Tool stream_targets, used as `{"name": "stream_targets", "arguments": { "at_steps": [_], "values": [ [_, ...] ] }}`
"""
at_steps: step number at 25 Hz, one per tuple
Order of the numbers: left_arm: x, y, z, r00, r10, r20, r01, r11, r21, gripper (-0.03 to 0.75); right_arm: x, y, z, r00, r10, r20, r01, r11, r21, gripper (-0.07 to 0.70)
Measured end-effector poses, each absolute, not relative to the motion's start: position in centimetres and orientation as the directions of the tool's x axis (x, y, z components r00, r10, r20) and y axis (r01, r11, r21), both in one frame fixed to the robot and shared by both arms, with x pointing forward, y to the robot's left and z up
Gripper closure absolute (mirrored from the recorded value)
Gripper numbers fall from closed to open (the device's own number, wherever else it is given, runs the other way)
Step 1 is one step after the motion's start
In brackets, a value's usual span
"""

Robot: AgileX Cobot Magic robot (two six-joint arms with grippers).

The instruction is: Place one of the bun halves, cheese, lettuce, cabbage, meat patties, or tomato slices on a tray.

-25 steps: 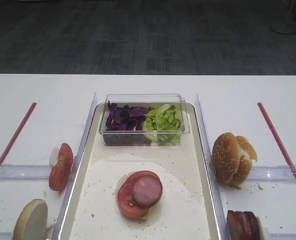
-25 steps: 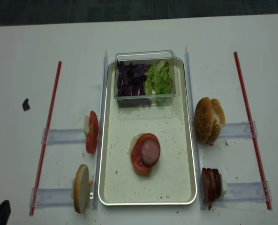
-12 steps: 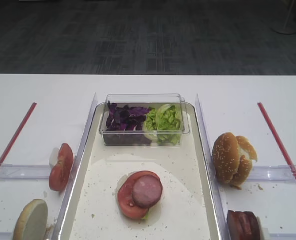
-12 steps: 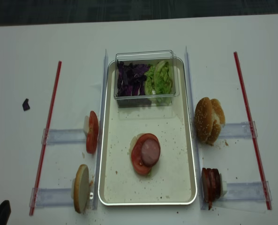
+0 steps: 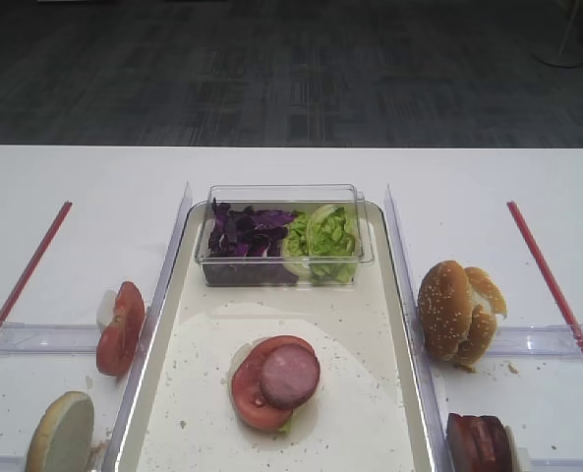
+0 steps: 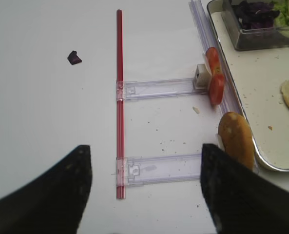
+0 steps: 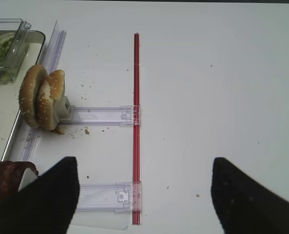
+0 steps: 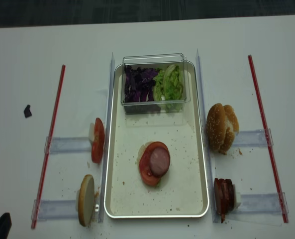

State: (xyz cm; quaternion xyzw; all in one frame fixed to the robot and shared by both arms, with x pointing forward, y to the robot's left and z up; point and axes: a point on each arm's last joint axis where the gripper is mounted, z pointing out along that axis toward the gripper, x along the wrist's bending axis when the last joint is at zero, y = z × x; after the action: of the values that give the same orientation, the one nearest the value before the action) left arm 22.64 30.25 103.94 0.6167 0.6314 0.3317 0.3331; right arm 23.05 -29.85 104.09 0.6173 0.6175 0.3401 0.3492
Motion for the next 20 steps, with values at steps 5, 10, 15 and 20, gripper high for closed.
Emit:
{"name": "stream_targets", "arguments": {
  "at_steps": [5,10,15,20],
  "values": [
    [22.64,30.25,103.94,-0.017,1.0,-0.012,0.558,0.019,0.83,0.277,23.05,-29.85,104.09,0.006,1.0,-0.011,0.525,0.006,0.851,0.054],
    [22.64,30.25,103.94,-0.017,1.0,-0.012,0.558,0.019,0.83,0.277,23.05,-29.85,104.09,0.006,1.0,-0.011,0.525,0.006,0.851,0.054],
    [22.64,30.25,103.94,-0.017,1.0,-0.012,0.558,0.019,0.83,0.277,23.05,-29.85,104.09,0.006,1.0,-0.011,0.525,0.006,0.851,0.054],
    [22.64,30.25,103.94,-0.017,1.0,-0.012,0.558,0.019,0.83,0.276,23.05,-29.85,104.09,0.006,1.0,-0.011,0.525,0.006,0.851,0.054]
  ]
}}
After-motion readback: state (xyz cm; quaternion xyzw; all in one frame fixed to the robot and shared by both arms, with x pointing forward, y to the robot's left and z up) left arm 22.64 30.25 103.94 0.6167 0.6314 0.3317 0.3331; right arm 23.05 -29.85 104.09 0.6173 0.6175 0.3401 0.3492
